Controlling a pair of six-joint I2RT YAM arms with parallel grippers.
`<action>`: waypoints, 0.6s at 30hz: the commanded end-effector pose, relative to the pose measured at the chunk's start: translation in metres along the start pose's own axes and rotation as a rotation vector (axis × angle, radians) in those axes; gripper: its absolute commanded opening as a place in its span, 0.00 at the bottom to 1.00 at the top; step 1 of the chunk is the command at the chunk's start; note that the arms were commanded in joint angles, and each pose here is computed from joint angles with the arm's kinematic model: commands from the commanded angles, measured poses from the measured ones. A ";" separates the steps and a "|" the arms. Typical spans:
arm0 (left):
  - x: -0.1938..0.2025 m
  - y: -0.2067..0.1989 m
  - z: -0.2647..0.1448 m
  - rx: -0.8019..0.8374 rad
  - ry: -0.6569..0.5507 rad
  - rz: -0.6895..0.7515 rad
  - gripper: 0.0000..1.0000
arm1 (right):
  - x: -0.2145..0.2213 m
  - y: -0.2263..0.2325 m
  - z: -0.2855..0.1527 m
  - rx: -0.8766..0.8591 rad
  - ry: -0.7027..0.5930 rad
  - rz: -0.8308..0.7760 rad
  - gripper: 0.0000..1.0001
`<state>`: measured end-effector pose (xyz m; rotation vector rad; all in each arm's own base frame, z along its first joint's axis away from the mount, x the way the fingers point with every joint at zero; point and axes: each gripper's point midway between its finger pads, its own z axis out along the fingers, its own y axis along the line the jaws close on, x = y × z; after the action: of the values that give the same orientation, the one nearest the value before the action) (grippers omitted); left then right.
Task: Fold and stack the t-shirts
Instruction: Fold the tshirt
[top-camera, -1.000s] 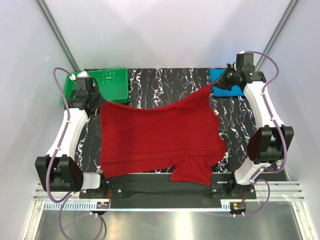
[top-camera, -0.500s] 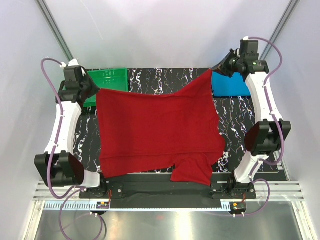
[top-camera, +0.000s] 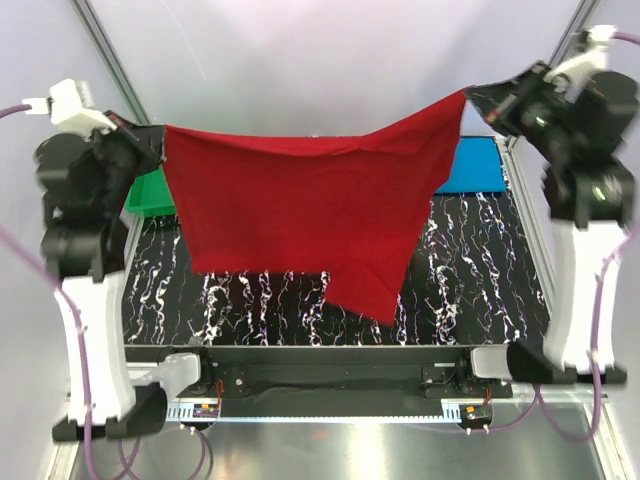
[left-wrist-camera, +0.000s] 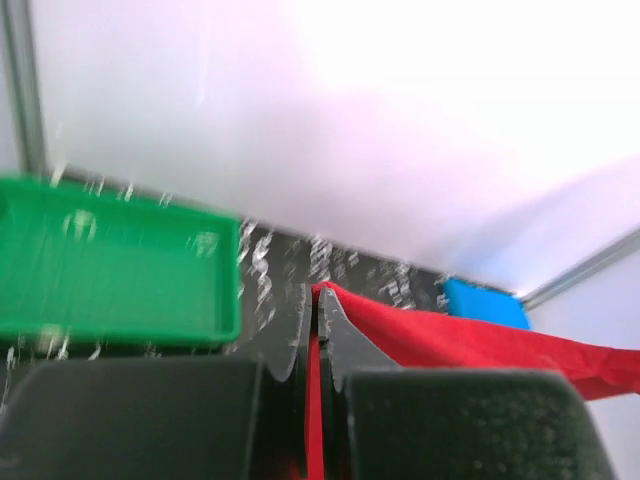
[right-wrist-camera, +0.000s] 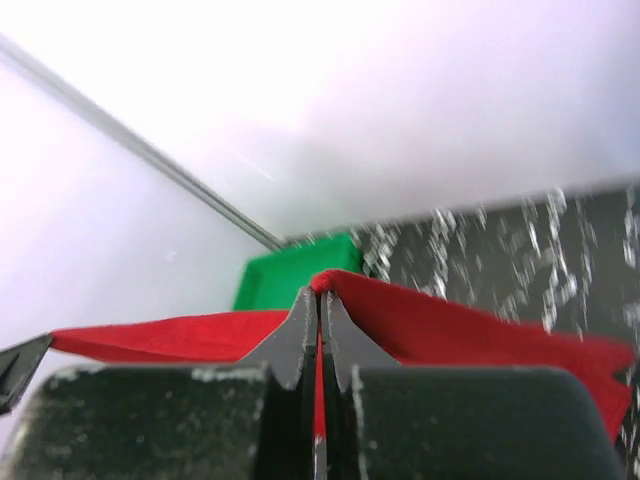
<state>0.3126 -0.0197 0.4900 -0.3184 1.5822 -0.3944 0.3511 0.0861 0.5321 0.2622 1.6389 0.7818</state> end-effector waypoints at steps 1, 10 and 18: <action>-0.044 -0.028 -0.050 0.049 -0.144 0.071 0.00 | -0.037 0.061 -0.068 -0.162 -0.169 -0.149 0.00; -0.116 -0.055 -0.205 0.149 -0.497 0.100 0.00 | -0.056 0.155 -0.228 -0.403 -0.454 -0.277 0.00; -0.151 -0.053 -0.259 0.155 -0.628 0.080 0.00 | -0.077 0.185 -0.279 -0.452 -0.584 -0.295 0.00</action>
<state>0.0433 0.0017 0.6555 -0.1836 0.9192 -0.3695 0.0368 0.0879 0.7068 -0.1041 0.8915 0.7447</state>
